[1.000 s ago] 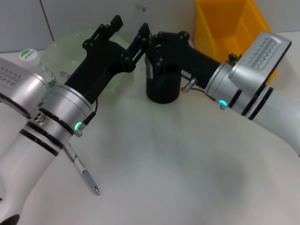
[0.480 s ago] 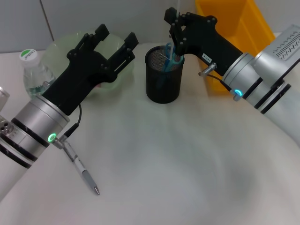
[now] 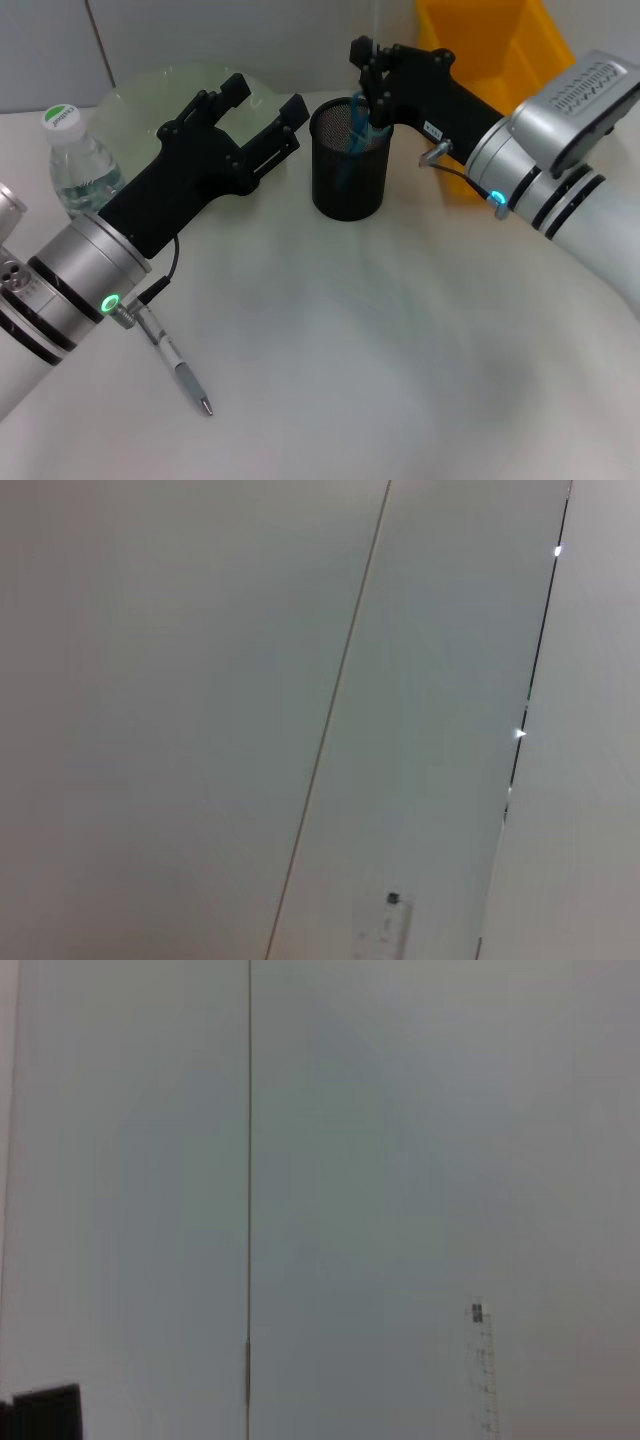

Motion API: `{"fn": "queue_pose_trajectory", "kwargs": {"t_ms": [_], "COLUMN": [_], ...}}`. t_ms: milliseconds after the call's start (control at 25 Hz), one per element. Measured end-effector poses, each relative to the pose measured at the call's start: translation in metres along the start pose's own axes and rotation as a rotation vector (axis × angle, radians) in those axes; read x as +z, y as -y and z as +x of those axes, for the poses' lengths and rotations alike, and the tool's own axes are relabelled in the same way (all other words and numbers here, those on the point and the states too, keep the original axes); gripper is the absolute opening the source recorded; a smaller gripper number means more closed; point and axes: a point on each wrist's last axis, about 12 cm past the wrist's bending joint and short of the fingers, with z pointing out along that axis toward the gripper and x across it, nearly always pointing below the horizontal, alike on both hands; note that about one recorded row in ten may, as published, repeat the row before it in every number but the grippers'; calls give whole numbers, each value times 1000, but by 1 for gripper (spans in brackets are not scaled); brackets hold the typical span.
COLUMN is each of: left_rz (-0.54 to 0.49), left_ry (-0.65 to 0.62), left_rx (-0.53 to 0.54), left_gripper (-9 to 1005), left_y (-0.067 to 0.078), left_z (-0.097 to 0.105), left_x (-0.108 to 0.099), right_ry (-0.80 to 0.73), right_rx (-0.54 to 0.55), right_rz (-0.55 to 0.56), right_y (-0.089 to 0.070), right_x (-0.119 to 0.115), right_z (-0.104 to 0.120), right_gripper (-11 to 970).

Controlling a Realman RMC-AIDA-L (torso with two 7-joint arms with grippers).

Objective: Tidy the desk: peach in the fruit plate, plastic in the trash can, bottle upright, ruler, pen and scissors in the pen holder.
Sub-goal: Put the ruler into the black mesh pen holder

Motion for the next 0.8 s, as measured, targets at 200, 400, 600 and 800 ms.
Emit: {"fn": "queue_pose_trajectory", "kwargs": {"t_ms": [200, 400, 600, 800], "left_rz": [0, 2, 1, 0], "left_ry": [0, 0, 0, 1], "left_rx": [0, -1, 0, 1], "left_gripper": [810, 809, 808, 807], "left_y": [0, 0, 0, 0], "left_z": [0, 0, 0, -1], "left_x": [0, 1, 1, 1], "right_ry": [-35, -56, -72, -94], "right_rx": [2, 28, 57, 58], "right_rz": [8, 4, 18, 28], "right_y": [0, 0, 4, 5], "right_x": [3, 5, 2, 2], "right_z": [3, 4, 7, 9], "right_gripper": [27, 37, 47, 57]}}
